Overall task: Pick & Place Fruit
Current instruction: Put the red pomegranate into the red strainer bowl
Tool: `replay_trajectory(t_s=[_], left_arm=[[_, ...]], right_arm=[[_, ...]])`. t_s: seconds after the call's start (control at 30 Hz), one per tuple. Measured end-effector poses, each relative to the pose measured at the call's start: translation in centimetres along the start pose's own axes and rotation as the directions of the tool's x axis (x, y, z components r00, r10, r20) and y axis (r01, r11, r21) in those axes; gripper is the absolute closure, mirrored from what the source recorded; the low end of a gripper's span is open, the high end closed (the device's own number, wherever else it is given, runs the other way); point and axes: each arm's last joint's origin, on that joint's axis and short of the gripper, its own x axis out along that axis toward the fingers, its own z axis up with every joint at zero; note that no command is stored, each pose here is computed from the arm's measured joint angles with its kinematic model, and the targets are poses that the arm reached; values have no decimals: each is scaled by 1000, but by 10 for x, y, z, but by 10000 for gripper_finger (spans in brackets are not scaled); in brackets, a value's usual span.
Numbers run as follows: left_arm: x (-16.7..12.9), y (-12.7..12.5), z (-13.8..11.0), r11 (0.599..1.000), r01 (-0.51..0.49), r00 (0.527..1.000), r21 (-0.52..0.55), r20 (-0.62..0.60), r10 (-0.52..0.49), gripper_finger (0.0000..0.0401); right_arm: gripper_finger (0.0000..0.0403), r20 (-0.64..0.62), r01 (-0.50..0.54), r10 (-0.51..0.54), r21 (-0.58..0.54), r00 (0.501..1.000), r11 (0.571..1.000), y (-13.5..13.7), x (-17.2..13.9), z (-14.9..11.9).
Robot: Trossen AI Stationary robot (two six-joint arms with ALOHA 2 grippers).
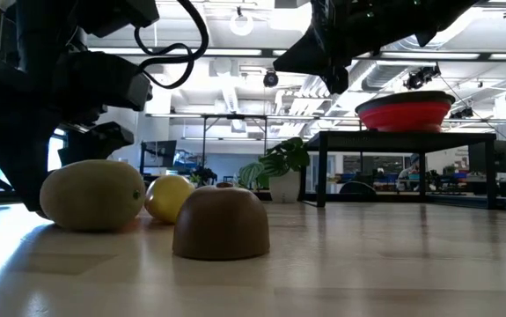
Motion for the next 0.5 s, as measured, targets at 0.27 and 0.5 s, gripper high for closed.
replay_trajectory(t_s=[0.27, 0.5], left_arm=[[0, 0, 0, 1000, 0, 1000, 0, 0, 0, 143], [0, 0, 0, 1000, 0, 1000, 0, 1, 0, 173]], right_arm=[[399, 0, 0, 0, -19, 1000, 1000, 0, 0, 0], [399, 1, 0, 0, -21, 1000, 1000, 0, 0, 0]])
